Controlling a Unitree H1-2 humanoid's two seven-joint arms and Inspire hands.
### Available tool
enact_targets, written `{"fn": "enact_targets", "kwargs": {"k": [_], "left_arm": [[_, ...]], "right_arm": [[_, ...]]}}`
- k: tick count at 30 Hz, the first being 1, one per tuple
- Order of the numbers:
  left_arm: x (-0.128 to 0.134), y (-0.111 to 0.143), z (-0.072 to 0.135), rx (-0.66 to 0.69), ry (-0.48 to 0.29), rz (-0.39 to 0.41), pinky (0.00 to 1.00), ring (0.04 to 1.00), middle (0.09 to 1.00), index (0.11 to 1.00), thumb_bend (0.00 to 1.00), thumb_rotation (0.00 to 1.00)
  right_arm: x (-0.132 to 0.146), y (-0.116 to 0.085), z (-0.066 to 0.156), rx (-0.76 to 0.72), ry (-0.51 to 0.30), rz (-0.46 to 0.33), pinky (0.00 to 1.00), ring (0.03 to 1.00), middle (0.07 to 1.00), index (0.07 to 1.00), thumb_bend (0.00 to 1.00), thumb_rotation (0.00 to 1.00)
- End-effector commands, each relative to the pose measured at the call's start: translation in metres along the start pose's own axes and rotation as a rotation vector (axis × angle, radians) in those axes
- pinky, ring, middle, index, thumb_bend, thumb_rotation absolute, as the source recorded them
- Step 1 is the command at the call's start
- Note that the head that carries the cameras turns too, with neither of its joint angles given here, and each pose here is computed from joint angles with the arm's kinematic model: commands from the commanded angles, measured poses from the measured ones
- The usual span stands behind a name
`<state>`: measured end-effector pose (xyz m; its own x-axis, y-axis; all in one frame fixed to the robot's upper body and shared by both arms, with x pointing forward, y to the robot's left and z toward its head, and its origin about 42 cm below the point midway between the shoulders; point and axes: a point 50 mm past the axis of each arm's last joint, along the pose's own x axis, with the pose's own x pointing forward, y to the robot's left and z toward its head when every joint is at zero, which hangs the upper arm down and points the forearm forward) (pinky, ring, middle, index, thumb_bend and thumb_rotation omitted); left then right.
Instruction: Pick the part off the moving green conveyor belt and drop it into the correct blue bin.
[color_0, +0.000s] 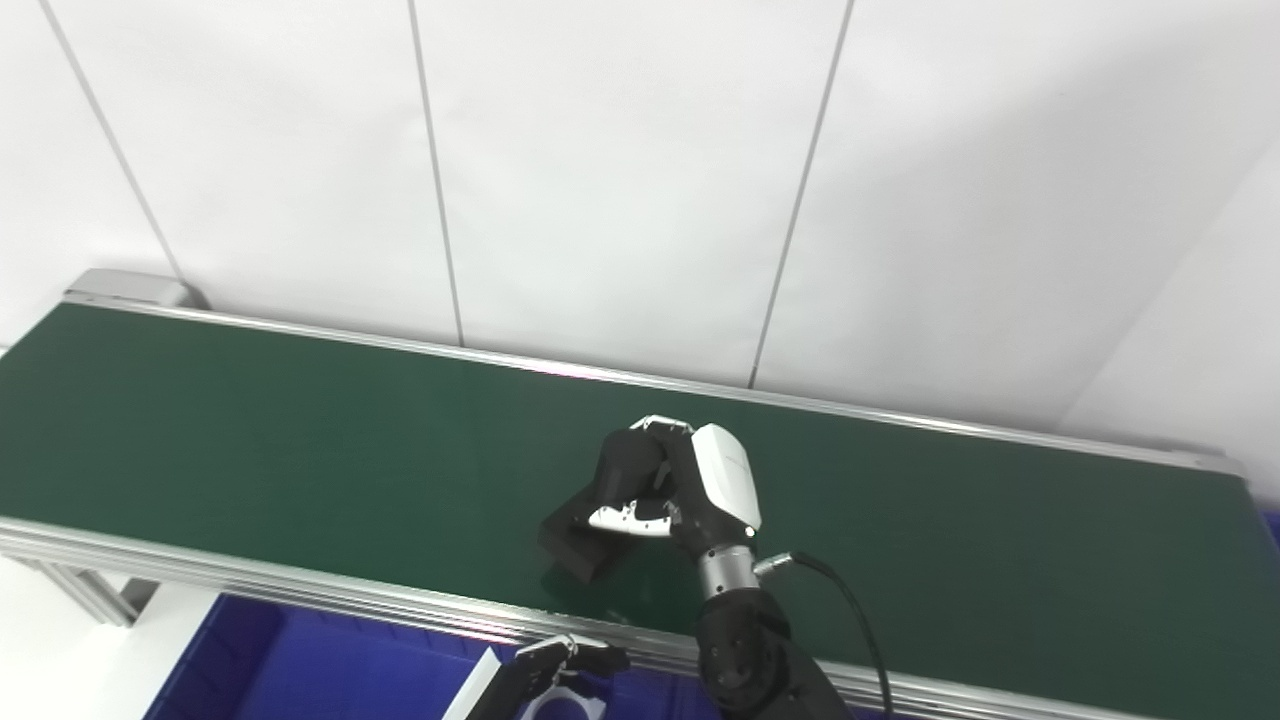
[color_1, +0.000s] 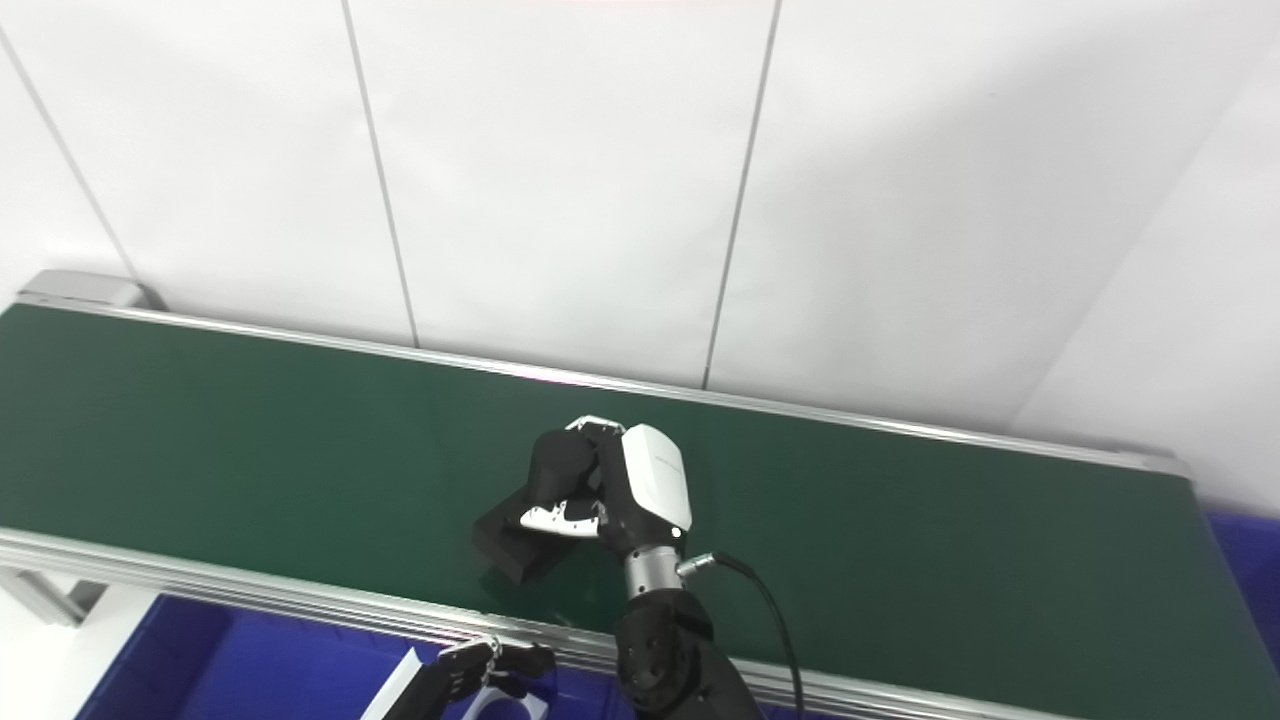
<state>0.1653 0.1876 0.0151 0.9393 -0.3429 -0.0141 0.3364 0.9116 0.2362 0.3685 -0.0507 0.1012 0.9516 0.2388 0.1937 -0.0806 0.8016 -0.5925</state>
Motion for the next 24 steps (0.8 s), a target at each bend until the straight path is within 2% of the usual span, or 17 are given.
{"fn": "enact_targets", "kwargs": {"k": [1, 5, 10, 13, 20, 24], "left_arm": [[0.004, 0.006, 0.014, -0.008, -0.087, 0.001, 0.65, 0.713, 0.738, 0.659, 0.82, 0.31], [0.003, 0.006, 0.017, -0.026, -0.093, 0.005, 0.64, 0.711, 0.739, 0.658, 0.82, 0.3], [0.0, 0.009, 0.021, -0.037, -0.102, 0.006, 0.64, 0.712, 0.74, 0.655, 0.82, 0.31], [-0.002, 0.013, 0.025, -0.031, -0.115, 0.009, 0.64, 0.713, 0.74, 0.656, 0.82, 0.33], [-0.005, 0.017, 0.032, -0.038, -0.135, 0.017, 0.66, 0.719, 0.736, 0.656, 0.82, 0.35], [-0.005, 0.021, 0.034, -0.06, -0.139, 0.029, 0.64, 0.714, 0.738, 0.658, 0.82, 0.36]], "right_arm": [[0.005, -0.017, 0.02, 0.045, -0.071, -0.076, 0.26, 0.394, 0.483, 0.505, 0.51, 0.0], [-0.016, -0.039, 0.022, 0.076, -0.067, -0.143, 0.2, 0.38, 0.472, 0.503, 0.51, 0.0], [-0.045, -0.067, 0.025, 0.107, -0.04, -0.201, 0.19, 0.376, 0.472, 0.503, 0.51, 0.0], [-0.076, -0.087, 0.019, 0.131, -0.023, -0.232, 0.2, 0.381, 0.482, 0.502, 0.51, 0.0], [-0.133, -0.109, 0.006, 0.082, 0.079, -0.179, 0.17, 0.374, 0.465, 0.504, 0.51, 0.0], [-0.169, -0.115, -0.015, 0.063, 0.132, -0.086, 0.2, 0.384, 0.461, 0.503, 0.51, 0.0]]}}
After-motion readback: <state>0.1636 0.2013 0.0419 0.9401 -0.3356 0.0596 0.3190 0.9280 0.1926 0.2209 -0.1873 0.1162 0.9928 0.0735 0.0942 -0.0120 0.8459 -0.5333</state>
